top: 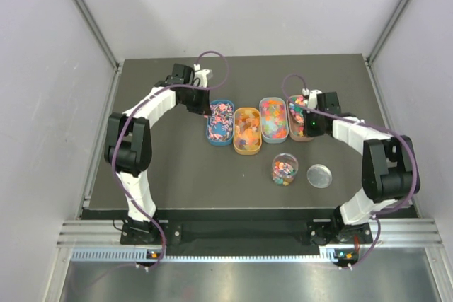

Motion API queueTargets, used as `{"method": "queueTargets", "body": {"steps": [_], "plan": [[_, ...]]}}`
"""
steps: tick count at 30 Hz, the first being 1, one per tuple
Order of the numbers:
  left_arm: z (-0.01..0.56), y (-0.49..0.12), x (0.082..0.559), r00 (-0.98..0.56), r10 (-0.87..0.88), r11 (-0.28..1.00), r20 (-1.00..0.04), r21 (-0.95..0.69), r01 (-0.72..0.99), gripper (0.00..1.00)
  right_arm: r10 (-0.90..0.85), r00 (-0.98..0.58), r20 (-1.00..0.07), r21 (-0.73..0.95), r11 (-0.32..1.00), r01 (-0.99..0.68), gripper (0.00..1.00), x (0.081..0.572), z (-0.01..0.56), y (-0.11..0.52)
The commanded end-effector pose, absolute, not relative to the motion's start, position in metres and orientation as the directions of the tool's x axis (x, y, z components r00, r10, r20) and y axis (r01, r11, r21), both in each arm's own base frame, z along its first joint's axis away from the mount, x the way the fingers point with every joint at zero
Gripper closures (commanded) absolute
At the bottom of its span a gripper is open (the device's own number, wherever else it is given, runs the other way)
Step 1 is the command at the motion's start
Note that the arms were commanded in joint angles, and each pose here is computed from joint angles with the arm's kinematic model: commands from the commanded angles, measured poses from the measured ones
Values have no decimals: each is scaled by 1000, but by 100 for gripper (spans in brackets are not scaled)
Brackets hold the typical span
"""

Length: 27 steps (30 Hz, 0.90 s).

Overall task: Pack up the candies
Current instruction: Scoop the fake candies from the storage box.

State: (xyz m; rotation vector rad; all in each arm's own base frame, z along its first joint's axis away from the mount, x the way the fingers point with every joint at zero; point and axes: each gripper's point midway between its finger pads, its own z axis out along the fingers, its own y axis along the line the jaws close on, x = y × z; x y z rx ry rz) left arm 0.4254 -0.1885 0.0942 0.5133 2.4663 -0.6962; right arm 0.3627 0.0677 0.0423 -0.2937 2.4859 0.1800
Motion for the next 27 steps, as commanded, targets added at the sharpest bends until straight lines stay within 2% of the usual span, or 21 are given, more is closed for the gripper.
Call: {"method": "queueTargets", "body": {"steps": [1, 13, 23, 27], "plan": [[107, -192, 436, -755, 229, 787, -615, -339, 515, 86, -161, -662, -732, 10, 969, -246, 100, 389, 87, 63], [99, -195, 441, -752, 247, 783, -611, -331, 526, 86, -179, -611, -771, -3, 961, -277, 100, 390, 95, 71], [100, -200, 444, -741, 247, 778, -624, -328, 536, 87, -227, -596, -770, -39, 949, -312, 100, 367, 74, 67], [100, -210, 440, -729, 266, 770, -630, -316, 554, 87, -220, -558, -800, -46, 950, -308, 100, 370, 73, 71]]}}
